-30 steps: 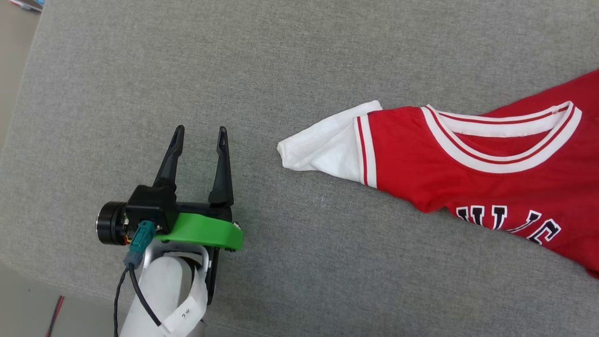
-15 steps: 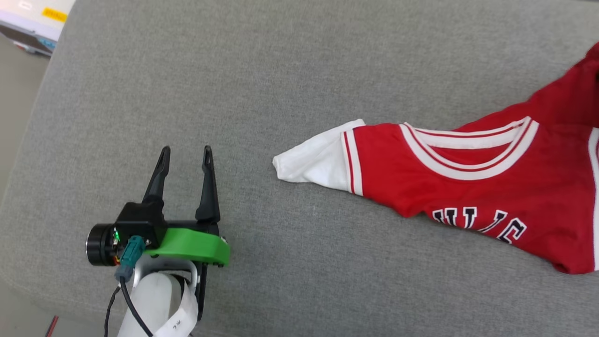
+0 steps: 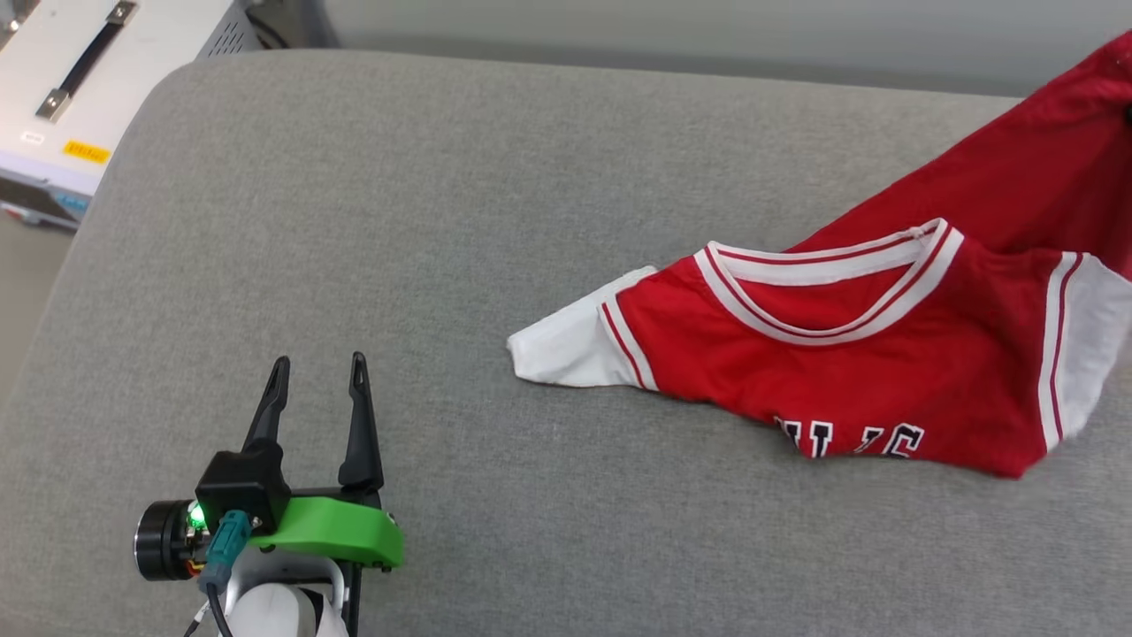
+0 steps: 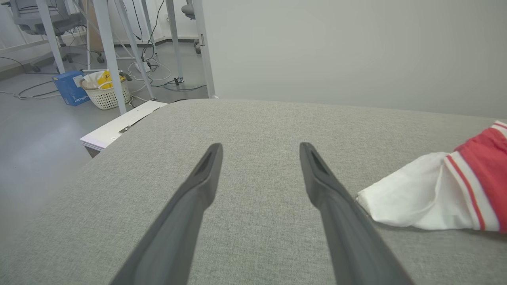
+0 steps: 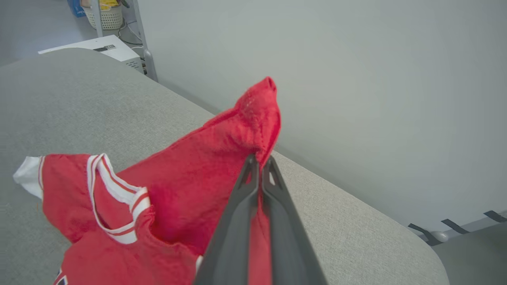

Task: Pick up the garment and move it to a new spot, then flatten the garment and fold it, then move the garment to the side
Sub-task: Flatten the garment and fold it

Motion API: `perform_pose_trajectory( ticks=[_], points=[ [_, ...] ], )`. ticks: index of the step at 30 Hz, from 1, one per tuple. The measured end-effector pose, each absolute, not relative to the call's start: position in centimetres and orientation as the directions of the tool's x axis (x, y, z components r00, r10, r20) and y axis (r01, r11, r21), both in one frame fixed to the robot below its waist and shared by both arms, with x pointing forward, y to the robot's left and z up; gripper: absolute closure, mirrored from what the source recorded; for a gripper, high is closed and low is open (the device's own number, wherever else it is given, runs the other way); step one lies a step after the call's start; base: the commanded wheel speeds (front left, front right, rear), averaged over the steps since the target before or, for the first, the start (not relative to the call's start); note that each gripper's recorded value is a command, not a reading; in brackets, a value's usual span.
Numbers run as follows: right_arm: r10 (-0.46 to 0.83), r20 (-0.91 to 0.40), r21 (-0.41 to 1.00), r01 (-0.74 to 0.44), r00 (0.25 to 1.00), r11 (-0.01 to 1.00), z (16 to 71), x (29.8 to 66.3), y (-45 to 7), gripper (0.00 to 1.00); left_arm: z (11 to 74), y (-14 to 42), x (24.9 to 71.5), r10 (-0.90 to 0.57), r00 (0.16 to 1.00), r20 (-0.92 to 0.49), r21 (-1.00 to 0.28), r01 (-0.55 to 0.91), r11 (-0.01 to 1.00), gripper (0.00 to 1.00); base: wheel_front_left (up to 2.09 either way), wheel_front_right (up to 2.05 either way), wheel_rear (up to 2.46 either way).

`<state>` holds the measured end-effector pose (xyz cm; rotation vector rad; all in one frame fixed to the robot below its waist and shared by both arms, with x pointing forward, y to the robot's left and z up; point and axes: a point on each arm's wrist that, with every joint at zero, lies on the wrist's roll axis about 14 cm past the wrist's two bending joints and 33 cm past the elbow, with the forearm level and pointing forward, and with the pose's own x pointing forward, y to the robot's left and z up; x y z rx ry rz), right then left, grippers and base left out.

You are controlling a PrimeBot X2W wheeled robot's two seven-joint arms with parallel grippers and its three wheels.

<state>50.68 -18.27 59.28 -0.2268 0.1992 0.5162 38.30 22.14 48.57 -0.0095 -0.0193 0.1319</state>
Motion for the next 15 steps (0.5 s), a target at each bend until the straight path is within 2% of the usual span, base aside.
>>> perform_pose_trajectory(
  ticks=[8, 15],
  points=[
    [0.45, -0.119, -0.242, -0.466, 0.885, 0.851, 64.6, 47.4, -18.9, 1.0, 49.9, 20.9, 38.5, 0.09, 0.994, 0.061, -0.016, -0.089, 0.996, 0.0, 0.0, 0.0, 0.0],
    [0.457, -0.15, -0.219, -0.48, 0.877, 0.849, 63.8, 47.8, -18.0, 1.0, 49.6, 20.2, 38.6, 0.065, 0.997, 0.05, -0.018, -0.064, 0.998, 0.0, 0.0, 0.0, 0.0]
  ],
)
